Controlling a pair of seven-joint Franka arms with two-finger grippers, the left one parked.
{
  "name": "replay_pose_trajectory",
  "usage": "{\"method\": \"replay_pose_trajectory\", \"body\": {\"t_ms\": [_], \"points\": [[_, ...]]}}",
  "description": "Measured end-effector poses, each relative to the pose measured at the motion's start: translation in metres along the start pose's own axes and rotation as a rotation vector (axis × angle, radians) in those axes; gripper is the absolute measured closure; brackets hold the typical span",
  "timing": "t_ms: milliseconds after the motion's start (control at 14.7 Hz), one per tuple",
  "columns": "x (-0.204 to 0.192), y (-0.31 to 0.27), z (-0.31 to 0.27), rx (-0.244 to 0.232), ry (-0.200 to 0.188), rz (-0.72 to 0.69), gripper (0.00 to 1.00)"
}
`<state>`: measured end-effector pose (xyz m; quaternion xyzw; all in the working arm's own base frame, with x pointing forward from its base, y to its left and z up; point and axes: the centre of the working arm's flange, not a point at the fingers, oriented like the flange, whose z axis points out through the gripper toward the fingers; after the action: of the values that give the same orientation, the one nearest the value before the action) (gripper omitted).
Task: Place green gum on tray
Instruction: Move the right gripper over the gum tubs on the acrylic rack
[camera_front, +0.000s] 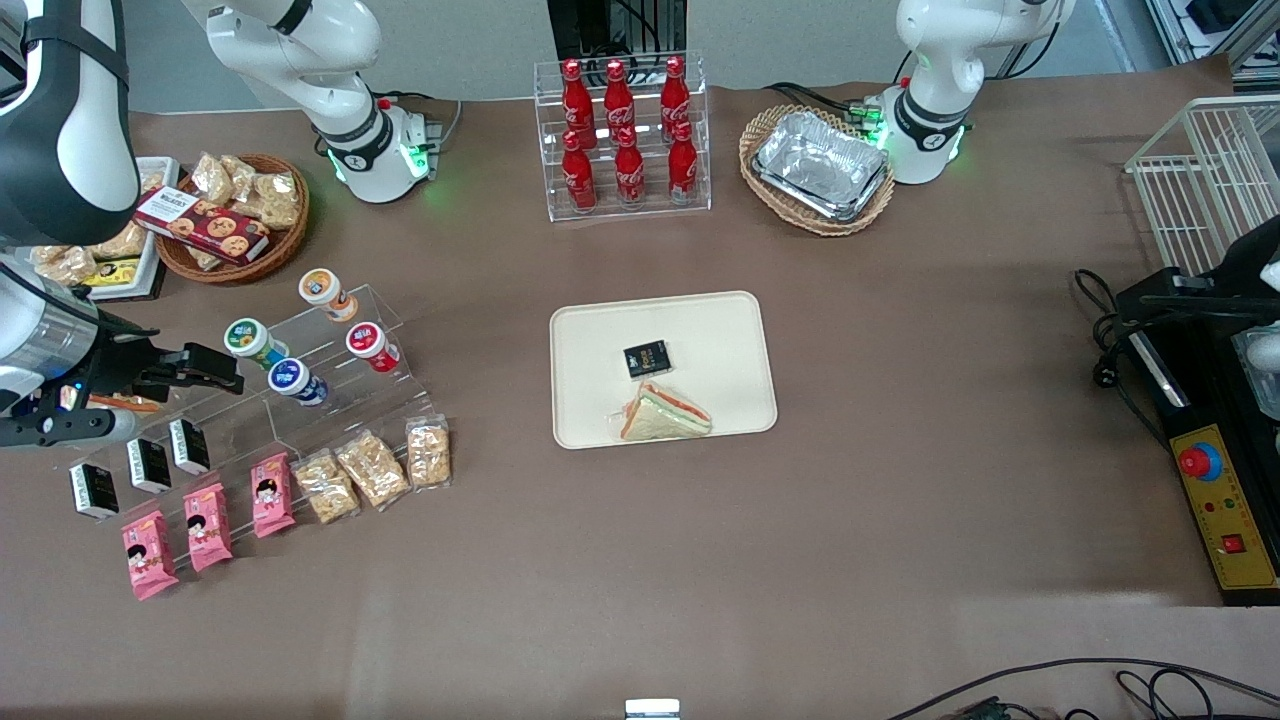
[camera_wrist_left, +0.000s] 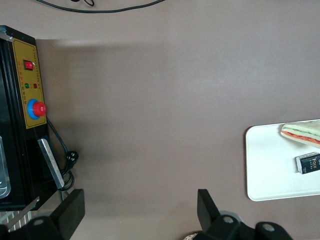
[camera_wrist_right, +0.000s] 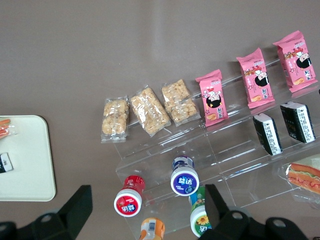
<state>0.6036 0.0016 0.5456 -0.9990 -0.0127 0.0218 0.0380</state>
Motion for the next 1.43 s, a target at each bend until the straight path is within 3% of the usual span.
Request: {"method": "replay_pose_trajectory", "body": {"t_ms": [341, 886, 1159, 1432], "points": [[0.000, 0.000, 0.000, 0.000, 0.000, -0.002, 0.00], [-0.003, 0.027, -0.003, -0.008, 0.002, -0.130, 0.00], [-0.024, 0.045, -0.005, -0.006, -0.006, -0.159, 0.00], [-0.064, 0.044, -0.003, -0.008, 0.044, -0.209, 0.00]]}}
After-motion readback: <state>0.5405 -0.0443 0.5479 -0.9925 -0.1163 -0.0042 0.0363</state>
